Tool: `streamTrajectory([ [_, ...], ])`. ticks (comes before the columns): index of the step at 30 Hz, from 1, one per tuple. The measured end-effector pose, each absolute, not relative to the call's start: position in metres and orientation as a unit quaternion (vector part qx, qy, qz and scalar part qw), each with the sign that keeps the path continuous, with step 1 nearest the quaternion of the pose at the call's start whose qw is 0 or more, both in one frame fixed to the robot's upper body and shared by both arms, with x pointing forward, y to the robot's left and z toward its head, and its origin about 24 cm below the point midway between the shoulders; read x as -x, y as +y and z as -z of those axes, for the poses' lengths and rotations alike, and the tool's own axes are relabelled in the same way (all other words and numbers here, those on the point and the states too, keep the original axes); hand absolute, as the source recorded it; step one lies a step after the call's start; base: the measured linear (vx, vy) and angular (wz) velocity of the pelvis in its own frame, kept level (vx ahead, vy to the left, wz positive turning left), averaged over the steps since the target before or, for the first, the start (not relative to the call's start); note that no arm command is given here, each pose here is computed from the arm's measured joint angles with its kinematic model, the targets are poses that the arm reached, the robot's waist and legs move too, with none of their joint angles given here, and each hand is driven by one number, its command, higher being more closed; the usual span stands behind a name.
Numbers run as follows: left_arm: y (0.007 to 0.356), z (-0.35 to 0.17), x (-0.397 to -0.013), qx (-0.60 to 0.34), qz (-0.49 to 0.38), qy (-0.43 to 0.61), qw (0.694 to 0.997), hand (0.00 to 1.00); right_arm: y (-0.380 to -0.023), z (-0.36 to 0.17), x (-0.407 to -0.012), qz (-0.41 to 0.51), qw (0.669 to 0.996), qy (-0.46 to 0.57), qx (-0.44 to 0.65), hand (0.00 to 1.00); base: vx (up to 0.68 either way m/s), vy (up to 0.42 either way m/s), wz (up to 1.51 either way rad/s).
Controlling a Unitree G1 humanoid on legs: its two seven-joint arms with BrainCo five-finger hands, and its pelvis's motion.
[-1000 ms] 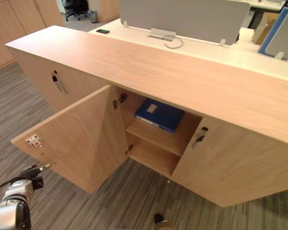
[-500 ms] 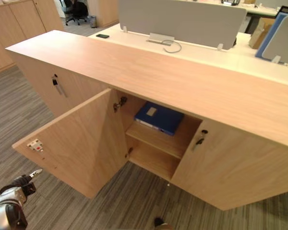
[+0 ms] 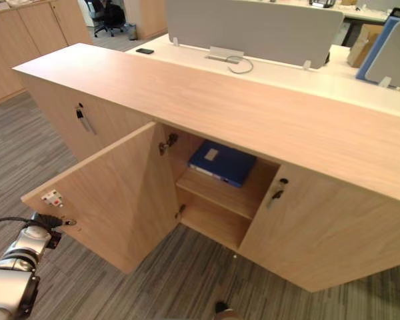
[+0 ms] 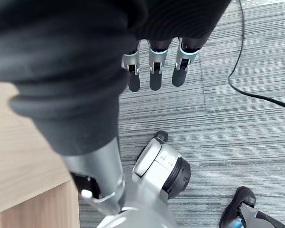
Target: Walk over to the cabinet, pick up the folder, carry it to the office cabinet, place the folder inside the office cabinet, then close the office cabinet door
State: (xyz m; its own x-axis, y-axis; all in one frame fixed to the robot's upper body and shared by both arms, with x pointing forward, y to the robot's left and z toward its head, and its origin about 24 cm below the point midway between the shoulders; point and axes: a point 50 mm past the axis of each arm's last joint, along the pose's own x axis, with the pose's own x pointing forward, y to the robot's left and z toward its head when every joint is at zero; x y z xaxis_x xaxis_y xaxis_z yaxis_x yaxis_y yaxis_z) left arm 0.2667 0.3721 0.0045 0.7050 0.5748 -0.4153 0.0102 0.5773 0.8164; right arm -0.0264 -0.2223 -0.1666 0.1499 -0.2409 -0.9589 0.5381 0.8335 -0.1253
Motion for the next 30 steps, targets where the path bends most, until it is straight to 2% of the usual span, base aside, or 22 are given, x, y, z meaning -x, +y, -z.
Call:
streamTrajectory([
  [5,0.351,-0.010,-0.284,-0.537,-0.096,0.304,0.781,0.00,-0.216,0.166,0.010,0.220,0.774,0.584,-0.105,0.00,-0.02,0.027,0.14],
  [9,0.326,-0.010,-0.288,-0.570,-0.045,0.246,0.782,0.00,-0.213,0.164,0.000,0.197,0.789,0.575,-0.089,0.00,0.00,0.048,0.25],
  [12,0.290,0.005,-0.277,-0.580,0.031,0.202,0.789,0.00,-0.214,0.165,0.008,0.200,0.781,0.585,-0.085,0.00,0.02,0.073,0.08],
  [16,0.223,0.042,-0.247,-0.514,0.175,0.182,0.820,0.00,-0.213,0.169,0.021,0.214,0.751,0.618,-0.085,0.00,0.01,0.085,-0.01],
  [20,0.131,0.069,-0.218,-0.398,0.319,0.165,0.844,0.00,-0.210,0.172,0.013,0.213,0.749,0.622,-0.085,0.00,-0.03,0.053,-0.06],
  [21,0.118,0.070,-0.213,-0.381,0.342,0.159,0.844,0.00,-0.210,0.172,0.012,0.213,0.748,0.623,-0.084,0.00,-0.04,0.033,-0.07],
  [23,0.066,0.065,-0.197,-0.309,0.411,0.128,0.848,0.00,-0.210,0.172,0.009,0.211,0.750,0.621,-0.083,0.00,-0.02,0.012,-0.08],
  [25,0.045,0.057,-0.194,-0.262,0.439,0.109,0.852,0.00,-0.209,0.173,0.007,0.204,0.751,0.624,-0.076,0.00,-0.02,0.005,-0.19],
  [30,0.032,0.053,-0.186,-0.191,0.467,0.121,0.855,0.00,-0.208,0.174,0.006,0.181,0.750,0.634,-0.052,0.00,-0.04,-0.009,-0.11],
])
